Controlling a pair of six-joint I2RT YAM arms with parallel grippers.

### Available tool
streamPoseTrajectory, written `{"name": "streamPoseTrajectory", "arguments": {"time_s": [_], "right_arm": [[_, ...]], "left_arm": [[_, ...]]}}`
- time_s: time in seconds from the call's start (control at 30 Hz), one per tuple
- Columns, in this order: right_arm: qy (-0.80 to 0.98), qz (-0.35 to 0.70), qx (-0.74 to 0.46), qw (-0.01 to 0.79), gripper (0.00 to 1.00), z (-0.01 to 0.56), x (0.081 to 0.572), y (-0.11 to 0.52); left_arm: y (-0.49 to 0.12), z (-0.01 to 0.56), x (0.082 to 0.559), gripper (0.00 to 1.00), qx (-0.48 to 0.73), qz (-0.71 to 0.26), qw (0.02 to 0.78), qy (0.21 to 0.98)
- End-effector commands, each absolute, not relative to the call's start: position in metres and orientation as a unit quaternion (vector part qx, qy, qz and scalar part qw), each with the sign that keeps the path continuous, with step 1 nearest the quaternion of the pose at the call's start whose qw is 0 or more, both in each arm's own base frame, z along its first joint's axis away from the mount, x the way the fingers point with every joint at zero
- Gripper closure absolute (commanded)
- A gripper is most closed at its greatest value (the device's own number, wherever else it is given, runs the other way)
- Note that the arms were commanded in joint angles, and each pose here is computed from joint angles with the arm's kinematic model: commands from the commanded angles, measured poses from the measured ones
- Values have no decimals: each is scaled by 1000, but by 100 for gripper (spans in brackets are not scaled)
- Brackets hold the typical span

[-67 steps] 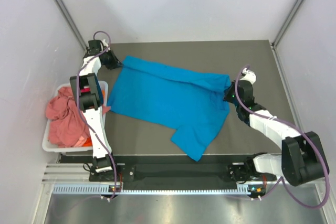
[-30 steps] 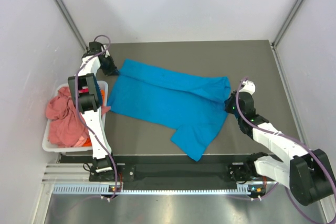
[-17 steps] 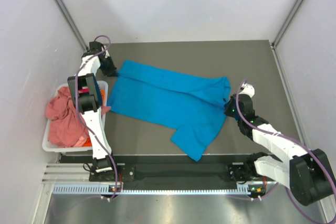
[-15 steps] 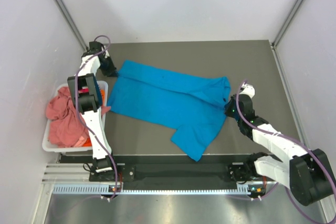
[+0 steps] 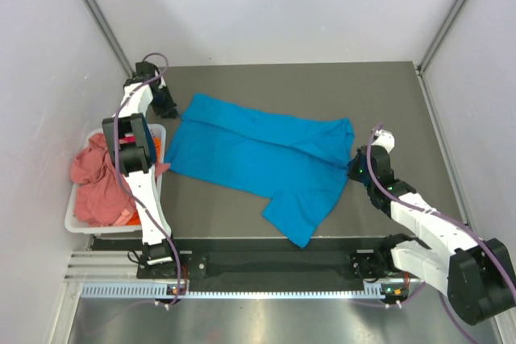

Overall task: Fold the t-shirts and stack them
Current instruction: Fold the tshirt

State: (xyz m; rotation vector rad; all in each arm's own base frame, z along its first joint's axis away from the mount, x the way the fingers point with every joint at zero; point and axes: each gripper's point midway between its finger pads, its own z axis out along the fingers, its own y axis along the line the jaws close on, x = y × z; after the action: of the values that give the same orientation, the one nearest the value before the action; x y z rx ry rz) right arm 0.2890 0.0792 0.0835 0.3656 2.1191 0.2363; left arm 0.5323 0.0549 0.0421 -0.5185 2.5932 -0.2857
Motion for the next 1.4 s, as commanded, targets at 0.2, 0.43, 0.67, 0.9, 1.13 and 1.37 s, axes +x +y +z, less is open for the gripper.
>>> {"name": "streamPoseTrajectory", "arguments": {"time_s": [0.2,0.43,0.67,0.9,1.13,1.37], "right_arm": [[875,136,140,444,86,78,285,99],[877,87,165,442,63,94,309,84],[882,87,169,432,61,95,381,72],[883,113,171,422,64,85,432,61],[890,139,164,403,68,63,465,70],[893,101,213,382,92,40,478,42]], "left_arm": [[28,108,542,77,-145,-87,301,939],[-42,125,562,77,-102,-206,346,910],[-58,108,590,76,-122,-245,362,891],[-52,87,610,76,-137,-230,361,894],[-30,56,616,76,-170,-173,356,902],[-1,50,614,75,-223,-97,352,904]]}}
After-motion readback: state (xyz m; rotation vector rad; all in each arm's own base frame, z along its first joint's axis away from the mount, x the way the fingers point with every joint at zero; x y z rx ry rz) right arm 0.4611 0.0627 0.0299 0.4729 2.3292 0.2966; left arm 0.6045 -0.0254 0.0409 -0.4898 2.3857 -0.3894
